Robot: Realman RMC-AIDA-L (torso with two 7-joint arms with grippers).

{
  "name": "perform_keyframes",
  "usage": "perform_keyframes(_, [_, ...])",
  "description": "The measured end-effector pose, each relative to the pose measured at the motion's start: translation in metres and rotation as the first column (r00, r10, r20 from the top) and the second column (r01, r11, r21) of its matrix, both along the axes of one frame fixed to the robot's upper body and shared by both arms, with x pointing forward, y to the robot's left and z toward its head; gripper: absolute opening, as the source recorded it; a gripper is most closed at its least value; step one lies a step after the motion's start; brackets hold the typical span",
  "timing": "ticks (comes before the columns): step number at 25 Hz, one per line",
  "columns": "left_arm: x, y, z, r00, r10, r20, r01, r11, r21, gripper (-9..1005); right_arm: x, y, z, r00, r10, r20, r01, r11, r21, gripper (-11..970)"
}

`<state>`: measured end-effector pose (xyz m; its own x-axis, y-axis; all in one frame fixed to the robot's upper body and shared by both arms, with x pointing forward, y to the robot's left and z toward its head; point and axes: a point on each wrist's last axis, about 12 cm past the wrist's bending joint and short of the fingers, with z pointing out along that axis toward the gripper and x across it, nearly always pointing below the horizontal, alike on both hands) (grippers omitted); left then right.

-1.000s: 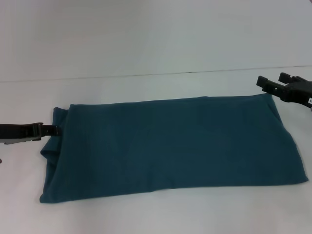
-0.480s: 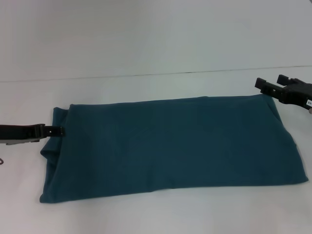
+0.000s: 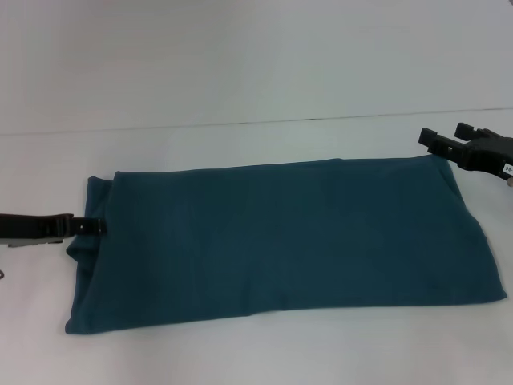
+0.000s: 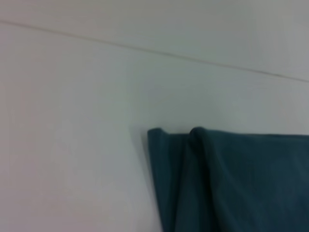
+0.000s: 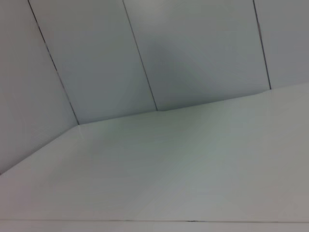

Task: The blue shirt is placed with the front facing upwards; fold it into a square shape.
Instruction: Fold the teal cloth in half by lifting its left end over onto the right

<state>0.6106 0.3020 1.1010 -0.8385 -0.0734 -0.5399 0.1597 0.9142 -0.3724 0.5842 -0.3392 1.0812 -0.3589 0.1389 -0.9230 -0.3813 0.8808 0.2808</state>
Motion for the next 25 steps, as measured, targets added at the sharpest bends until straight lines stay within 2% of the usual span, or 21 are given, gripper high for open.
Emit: perform_keyframes(25, [-0.005,-0.003,-0.016,0.999,0.013,-0.041,-0.013,1.000,-0.004,869,0.000,0.001,0.000,1.000,0.006,-0.001,-0.006,1.000,-0.002,870])
